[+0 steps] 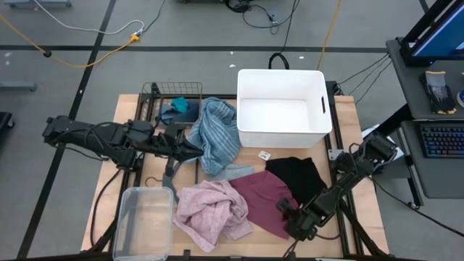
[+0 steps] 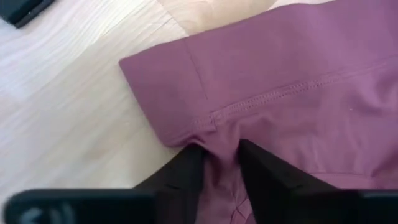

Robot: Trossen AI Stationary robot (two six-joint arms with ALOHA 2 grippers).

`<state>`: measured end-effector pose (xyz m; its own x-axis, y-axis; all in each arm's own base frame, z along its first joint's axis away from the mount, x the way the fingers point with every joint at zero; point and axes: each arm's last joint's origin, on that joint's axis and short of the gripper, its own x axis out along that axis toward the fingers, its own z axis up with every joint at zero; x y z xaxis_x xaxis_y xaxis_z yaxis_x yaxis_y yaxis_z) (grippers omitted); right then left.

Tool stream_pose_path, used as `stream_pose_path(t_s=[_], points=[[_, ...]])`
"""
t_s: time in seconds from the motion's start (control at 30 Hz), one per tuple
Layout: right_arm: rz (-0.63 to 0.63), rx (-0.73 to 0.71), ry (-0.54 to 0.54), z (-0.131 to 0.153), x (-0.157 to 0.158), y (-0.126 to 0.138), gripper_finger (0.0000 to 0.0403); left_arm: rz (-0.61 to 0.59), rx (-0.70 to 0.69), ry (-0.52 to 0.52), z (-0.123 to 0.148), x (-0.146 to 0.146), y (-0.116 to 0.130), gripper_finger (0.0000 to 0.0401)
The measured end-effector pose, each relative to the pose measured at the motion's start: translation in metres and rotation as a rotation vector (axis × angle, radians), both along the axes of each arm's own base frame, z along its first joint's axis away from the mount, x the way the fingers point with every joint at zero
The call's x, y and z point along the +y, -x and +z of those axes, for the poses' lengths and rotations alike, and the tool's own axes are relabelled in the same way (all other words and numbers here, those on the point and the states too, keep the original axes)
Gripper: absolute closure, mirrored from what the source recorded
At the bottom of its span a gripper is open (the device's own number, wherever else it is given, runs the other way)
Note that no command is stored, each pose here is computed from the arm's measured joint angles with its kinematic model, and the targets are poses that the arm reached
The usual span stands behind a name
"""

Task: Pick & Place Cloths
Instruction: Put the pink boxers into the transparent bin

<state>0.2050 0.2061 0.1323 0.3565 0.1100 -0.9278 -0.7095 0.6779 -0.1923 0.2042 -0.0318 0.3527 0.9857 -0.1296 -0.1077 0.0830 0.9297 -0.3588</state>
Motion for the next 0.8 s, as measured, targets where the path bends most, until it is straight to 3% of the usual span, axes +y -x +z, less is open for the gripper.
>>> stream_pose_path(t_s=[0.23,0.47,0.63,0.8], points=[[-0.096,-0.037,-0.076,0.022,-0.008,0.002,0.0396,0.0,-0.001,-0.001,0.0,0.0,0.0,0.038],[-0.341,-0.156,-0.263,0.066,-0.03,-0.003,0.0399,-0.001,-0.009,0.0,0.001,0.0,0.0,0.038],[-0.489,-0.351,-0.409,0.105,-0.049,-0.004,0.04,-0.001,-0.009,0.006,0.001,0.0,0.0,0.038],[-0.547,-0.599,-0.605,0.15,-0.064,-0.002,0.0401,0.001,-0.007,0.022,0.001,0.0,0.0,0.038]])
